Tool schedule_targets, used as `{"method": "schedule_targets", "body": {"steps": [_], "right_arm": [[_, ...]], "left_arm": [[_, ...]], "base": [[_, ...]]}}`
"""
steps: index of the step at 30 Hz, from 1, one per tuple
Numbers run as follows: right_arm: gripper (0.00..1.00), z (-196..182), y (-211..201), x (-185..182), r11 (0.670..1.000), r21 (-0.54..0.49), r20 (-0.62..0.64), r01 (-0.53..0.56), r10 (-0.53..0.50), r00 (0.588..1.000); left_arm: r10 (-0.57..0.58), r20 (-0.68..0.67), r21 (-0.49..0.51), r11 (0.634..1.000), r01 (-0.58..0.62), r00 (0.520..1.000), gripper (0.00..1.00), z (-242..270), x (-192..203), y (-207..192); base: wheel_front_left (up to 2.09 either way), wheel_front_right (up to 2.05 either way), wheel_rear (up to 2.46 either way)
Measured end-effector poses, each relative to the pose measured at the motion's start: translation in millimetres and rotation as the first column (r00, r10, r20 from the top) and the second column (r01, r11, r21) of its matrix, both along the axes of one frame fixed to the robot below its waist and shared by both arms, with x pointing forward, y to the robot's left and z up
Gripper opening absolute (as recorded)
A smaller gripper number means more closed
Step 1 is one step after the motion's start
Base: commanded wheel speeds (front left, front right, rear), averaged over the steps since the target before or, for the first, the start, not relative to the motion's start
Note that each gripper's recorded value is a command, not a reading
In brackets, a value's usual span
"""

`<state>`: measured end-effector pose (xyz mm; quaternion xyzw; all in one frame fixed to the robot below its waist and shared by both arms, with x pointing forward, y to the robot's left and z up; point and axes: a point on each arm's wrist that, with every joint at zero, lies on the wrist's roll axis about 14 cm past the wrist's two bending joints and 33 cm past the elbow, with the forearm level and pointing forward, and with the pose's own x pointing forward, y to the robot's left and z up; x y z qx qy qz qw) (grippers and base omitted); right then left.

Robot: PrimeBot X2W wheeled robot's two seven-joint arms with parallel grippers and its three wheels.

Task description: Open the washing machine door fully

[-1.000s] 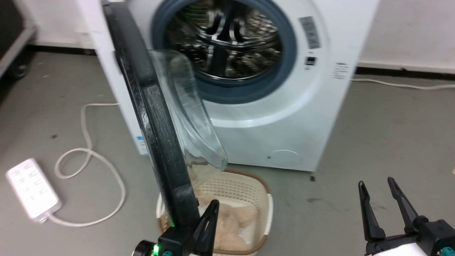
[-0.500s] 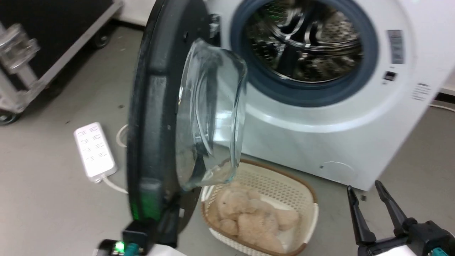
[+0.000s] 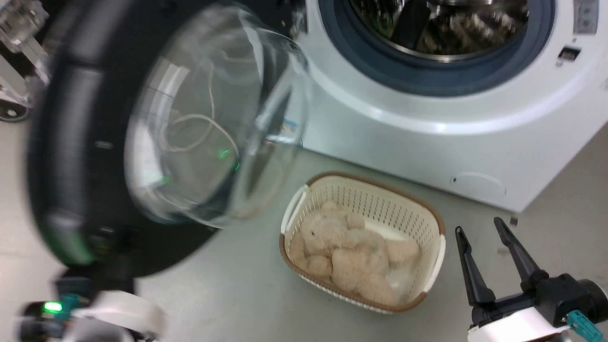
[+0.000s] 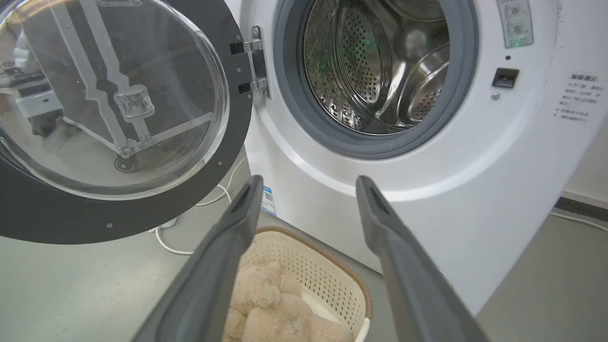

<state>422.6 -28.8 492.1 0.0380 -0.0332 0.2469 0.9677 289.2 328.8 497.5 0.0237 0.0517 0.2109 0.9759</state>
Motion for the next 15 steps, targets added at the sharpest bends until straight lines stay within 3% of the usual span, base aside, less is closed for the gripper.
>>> {"method": "schedule_targets", "body": {"steps": [15], "right_arm": [[1.00, -38.8, -24.6, 19.9, 0.998, -0.038, -0.072, 0.048, -0.051, 0.996]], "left_arm": [[0.168, -0.078, 0.126, 0.979, -0.158, 0.983, 0.00, 6.3, 24.7, 120.5]], "base": [[0.00, 0.00, 0.00]]}}
